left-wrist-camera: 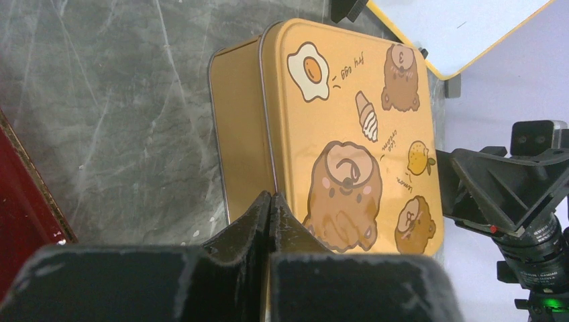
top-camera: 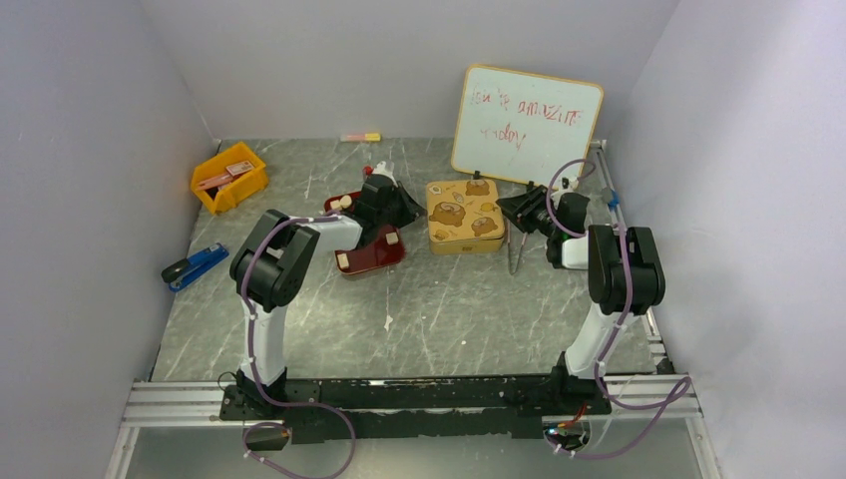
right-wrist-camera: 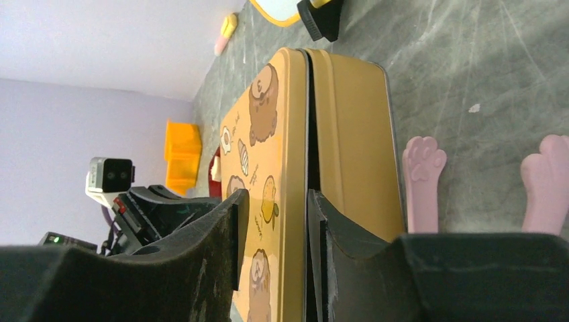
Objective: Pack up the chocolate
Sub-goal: Close the box lid on the packing box.
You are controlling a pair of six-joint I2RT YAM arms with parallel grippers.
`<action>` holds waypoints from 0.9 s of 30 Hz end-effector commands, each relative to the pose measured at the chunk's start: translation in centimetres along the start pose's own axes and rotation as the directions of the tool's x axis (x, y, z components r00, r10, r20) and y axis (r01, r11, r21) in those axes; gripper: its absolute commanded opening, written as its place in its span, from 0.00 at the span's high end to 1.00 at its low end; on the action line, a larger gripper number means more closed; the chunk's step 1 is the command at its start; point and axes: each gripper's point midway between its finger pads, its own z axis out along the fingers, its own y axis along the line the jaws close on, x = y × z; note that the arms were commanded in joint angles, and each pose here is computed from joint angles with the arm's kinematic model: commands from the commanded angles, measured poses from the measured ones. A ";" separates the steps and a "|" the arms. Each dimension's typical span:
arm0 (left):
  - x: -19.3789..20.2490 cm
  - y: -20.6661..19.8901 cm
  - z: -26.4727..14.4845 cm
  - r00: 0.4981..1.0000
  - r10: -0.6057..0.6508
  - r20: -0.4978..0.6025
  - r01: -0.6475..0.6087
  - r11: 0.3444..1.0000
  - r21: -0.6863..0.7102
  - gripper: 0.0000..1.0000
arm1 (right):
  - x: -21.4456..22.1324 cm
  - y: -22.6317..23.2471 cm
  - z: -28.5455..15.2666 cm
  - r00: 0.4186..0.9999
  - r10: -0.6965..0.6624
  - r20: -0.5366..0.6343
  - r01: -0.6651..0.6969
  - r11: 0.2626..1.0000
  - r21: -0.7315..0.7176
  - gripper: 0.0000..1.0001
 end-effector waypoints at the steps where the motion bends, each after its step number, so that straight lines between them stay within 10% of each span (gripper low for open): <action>1: -1.0 -2.4 0.3 0.999 0.025 0.032 -0.027 0.998 0.052 0.95 | -2.5 2.3 0.0 0.995 -0.077 0.066 0.080 0.996 -0.033 0.59; 27: -1.2 -2.4 0.3 0.999 0.025 0.035 -0.026 0.999 0.047 0.95 | -2.8 0.3 -0.4 0.987 -0.152 0.060 0.145 0.984 0.101 0.58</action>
